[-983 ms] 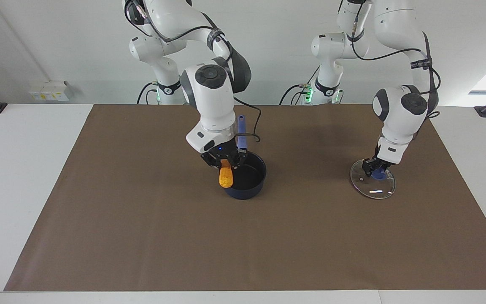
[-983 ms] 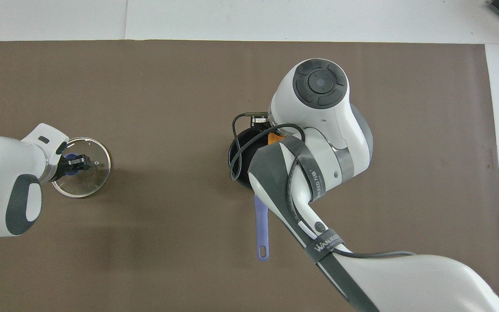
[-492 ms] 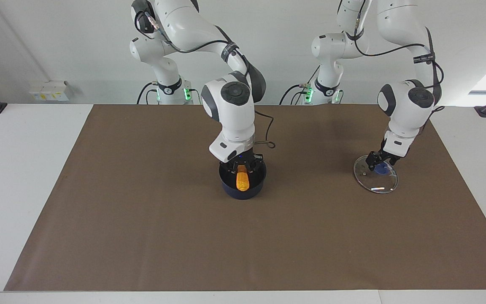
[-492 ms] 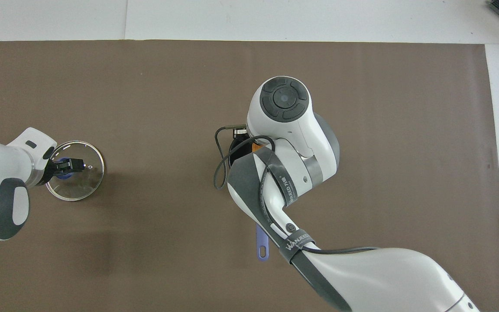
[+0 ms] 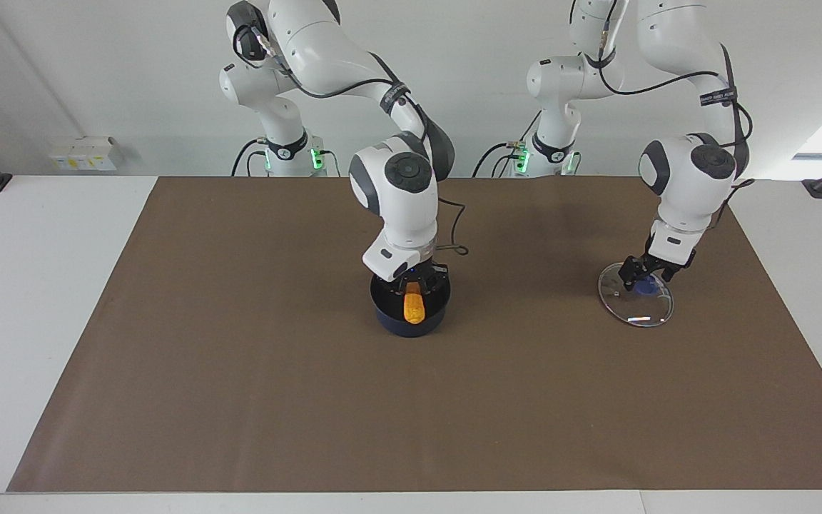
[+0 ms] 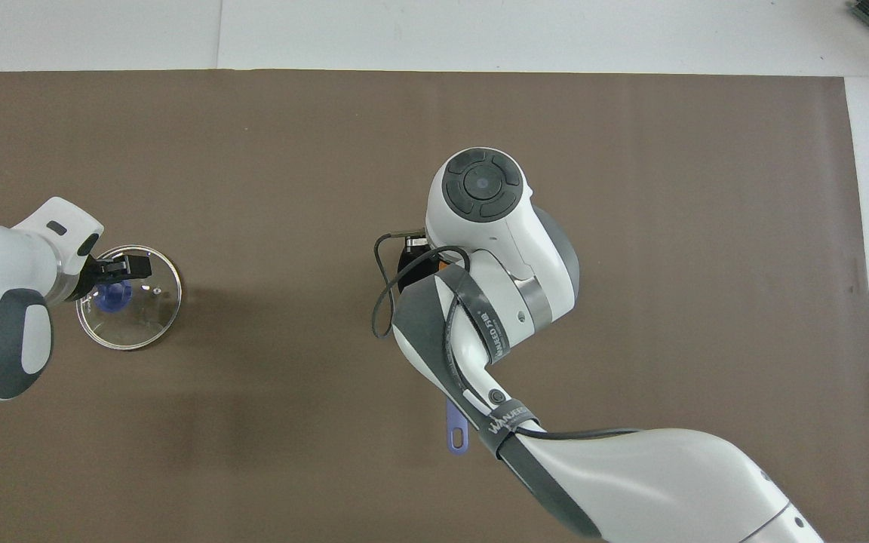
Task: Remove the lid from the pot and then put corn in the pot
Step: 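Set the lid down with the left gripper while the right gripper carries corn over, then lower the corn into the pot and open the right gripper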
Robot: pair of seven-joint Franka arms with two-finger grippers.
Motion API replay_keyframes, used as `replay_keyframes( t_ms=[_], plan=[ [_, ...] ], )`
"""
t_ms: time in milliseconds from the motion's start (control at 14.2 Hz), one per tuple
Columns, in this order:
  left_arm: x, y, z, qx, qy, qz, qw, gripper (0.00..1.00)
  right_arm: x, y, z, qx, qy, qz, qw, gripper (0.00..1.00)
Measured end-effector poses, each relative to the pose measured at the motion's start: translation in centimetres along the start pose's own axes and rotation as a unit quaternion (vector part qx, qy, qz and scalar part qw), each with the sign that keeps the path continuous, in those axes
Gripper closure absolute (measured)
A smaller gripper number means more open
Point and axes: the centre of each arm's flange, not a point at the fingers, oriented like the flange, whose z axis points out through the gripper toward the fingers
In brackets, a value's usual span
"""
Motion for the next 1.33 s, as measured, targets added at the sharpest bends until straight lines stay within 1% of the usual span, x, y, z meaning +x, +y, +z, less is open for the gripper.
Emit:
replay_keyframes(
  t_ms=[211,421,562,702,913,1124,1194,1264,1335],
  plan=[
    [1.6,3.0,-1.6,-0.001,0.002,0.024,1.000,0.00,-0.2,0.0,0.2,-0.001,-0.002,-0.001,1.000,0.63],
    [2.0,4.4,-1.9,-0.002,0.005,0.034,0.999,0.00,-0.6,-0.5,0.6,-0.003,-0.006,-0.005,1.000,0.63],
    [2.6,4.6,-2.9,-0.001,0.005,0.034,0.999,0.00,-1.1,-0.8,1.1,-0.005,-0.009,-0.009,1.000,0.63],
    [3.5,4.6,-5.1,-0.002,-0.001,0.029,1.000,0.00,-1.3,-0.7,1.5,-0.005,-0.010,-0.009,1.000,0.63],
    [4.8,4.7,-8.9,-0.030,-0.014,0.006,0.999,0.00,-1.4,-0.5,1.7,-0.006,-0.011,-0.012,1.000,0.63],
    [5.3,4.8,-11.8,-0.039,-0.031,0.001,0.999,0.00,-1.5,-0.3,1.7,-0.006,-0.012,-0.014,1.000,0.63],
    [5.4,4.9,-12.7,-0.044,-0.037,0.000,0.998,0.00,-1.5,-0.3,1.8,-0.006,-0.012,-0.015,1.000,0.57],
    [5.4,5.0,-13.6,-0.046,-0.043,0.000,0.998,0.00,-1.5,-0.3,1.8,-0.006,-0.011,-0.015,1.000,0.48],
    [5.4,5.0,-14.5,-0.047,-0.051,0.001,0.998,0.00,-1.5,-0.3,1.8,-0.006,-0.010,-0.015,1.000,0.36]
  ],
)
